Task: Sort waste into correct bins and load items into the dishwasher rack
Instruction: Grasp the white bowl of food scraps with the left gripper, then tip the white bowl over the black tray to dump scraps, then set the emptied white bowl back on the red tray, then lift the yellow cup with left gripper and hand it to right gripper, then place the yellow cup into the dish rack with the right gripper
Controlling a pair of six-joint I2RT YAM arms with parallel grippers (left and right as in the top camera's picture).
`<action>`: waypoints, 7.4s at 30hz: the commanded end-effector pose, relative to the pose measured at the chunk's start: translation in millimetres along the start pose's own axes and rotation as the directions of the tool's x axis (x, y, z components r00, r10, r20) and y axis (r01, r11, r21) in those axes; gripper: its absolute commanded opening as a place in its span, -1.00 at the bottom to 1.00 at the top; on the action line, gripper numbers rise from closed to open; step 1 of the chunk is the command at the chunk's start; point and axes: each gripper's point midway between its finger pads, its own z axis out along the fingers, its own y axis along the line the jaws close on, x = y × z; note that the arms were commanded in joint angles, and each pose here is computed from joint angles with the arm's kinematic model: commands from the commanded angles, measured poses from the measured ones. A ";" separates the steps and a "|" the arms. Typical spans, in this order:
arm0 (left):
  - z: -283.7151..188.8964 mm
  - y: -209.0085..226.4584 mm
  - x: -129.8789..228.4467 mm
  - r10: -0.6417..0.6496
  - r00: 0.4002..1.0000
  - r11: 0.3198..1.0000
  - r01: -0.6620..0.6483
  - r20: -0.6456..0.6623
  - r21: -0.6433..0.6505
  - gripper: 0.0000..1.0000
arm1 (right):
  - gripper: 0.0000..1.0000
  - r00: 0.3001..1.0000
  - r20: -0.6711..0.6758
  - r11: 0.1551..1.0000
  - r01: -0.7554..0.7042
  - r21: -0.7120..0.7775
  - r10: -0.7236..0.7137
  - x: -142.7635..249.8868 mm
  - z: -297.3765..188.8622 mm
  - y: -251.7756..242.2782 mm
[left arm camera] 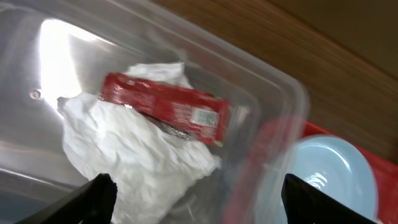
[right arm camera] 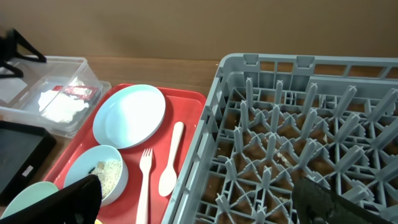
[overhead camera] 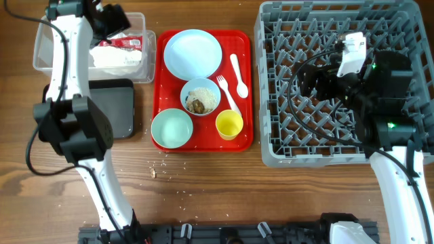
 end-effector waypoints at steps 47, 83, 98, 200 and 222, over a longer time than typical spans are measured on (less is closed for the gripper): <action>-82.3 -146.5 193.4 0.269 0.941 0.958 -0.241 -0.204 0.154 -0.92 | 0.99 0.999 0.015 0.999 -0.035 -0.022 0.035 -8.7 -2.8 4.0; -124.0 151.6 67.8 -0.497 0.747 0.200 0.594 -0.442 0.779 -0.92 | 1.00 0.998 0.036 0.999 -0.045 -0.027 0.046 -14.1 -3.0 4.8; -111.5 151.4 71.5 -0.523 0.730 0.248 0.624 -0.440 0.742 -0.92 | 0.99 0.997 0.040 0.997 -0.067 -0.027 0.068 -15.3 -3.0 4.7; -154.6 -229.3 208.4 0.541 0.838 0.110 -0.150 0.068 0.983 -0.85 | 0.24 1.000 -0.003 0.488 -0.011 -0.873 0.017 2.5 52.8 150.7; -5.6 -115.8 114.4 0.435 0.896 0.842 -0.440 0.090 0.313 0.44 | -0.32 0.862 -0.428 0.929 -0.117 0.351 0.270 47.5 -26.1 -8.4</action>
